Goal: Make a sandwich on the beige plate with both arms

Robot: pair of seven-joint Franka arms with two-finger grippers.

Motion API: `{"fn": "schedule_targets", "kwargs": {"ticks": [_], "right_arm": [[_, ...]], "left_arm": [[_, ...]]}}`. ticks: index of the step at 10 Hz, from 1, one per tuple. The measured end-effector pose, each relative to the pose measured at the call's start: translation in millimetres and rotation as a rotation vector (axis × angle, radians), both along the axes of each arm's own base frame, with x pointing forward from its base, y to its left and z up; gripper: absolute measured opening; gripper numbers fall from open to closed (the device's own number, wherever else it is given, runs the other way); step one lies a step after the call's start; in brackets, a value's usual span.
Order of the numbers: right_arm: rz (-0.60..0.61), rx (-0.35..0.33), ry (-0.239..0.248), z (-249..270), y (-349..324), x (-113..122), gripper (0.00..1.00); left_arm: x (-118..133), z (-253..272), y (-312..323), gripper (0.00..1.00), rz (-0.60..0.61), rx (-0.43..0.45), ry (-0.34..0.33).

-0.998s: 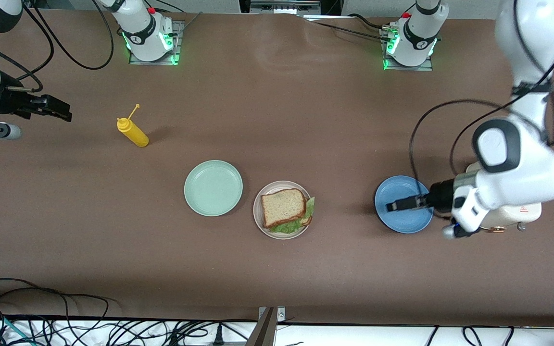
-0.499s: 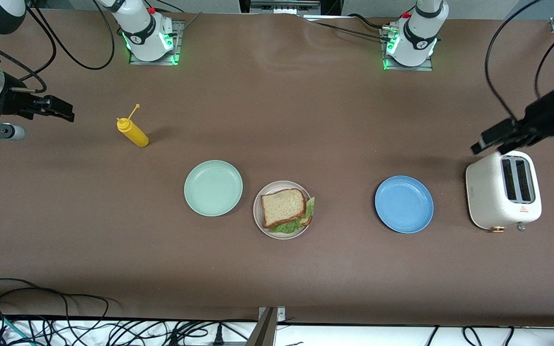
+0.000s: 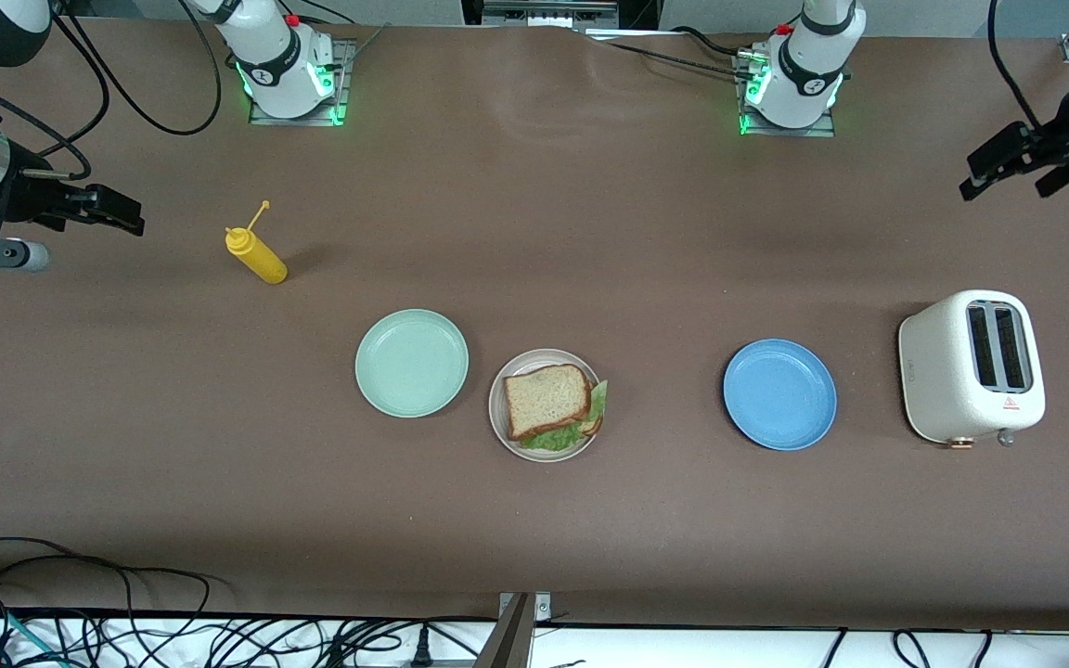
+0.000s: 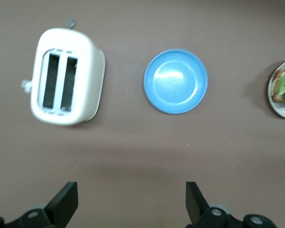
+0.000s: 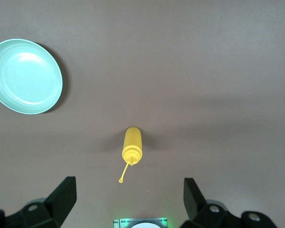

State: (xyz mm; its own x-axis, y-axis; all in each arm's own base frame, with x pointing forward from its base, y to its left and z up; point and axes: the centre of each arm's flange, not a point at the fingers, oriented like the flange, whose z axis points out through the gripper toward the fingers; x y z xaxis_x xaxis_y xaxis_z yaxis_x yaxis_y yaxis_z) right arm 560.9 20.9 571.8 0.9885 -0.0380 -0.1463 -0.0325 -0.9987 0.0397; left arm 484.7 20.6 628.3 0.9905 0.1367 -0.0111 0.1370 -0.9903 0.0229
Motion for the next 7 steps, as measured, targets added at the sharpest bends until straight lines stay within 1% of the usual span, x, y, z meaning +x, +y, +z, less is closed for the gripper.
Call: {"fn": "schedule_targets", "kwargs": {"ticks": [1, 3, 4, 7], "right_arm": [[0.0, 0.0, 0.0, 0.0, 0.0, 0.0, 1.0], [0.0, 0.0, 0.0, 0.0, 0.0, 0.0, 1.0], [0.0, 0.0, 0.0, 0.0, 0.1, 0.0, 1.0], [0.0, 0.0, 0.0, 0.0, 0.1, 0.0, 1.0]], "left_arm": [[-3.8, 8.6, -3.6, 1.0, 0.016, 0.016, 0.016], [-5.8, 10.3, -8.0, 1.0, 0.025, 0.02, 0.034], [-5.4, 8.0, -9.4, 1.0, 0.026, 0.02, 0.045], [0.3, 5.9, -9.0, 1.0, 0.028, 0.019, 0.054]]}}
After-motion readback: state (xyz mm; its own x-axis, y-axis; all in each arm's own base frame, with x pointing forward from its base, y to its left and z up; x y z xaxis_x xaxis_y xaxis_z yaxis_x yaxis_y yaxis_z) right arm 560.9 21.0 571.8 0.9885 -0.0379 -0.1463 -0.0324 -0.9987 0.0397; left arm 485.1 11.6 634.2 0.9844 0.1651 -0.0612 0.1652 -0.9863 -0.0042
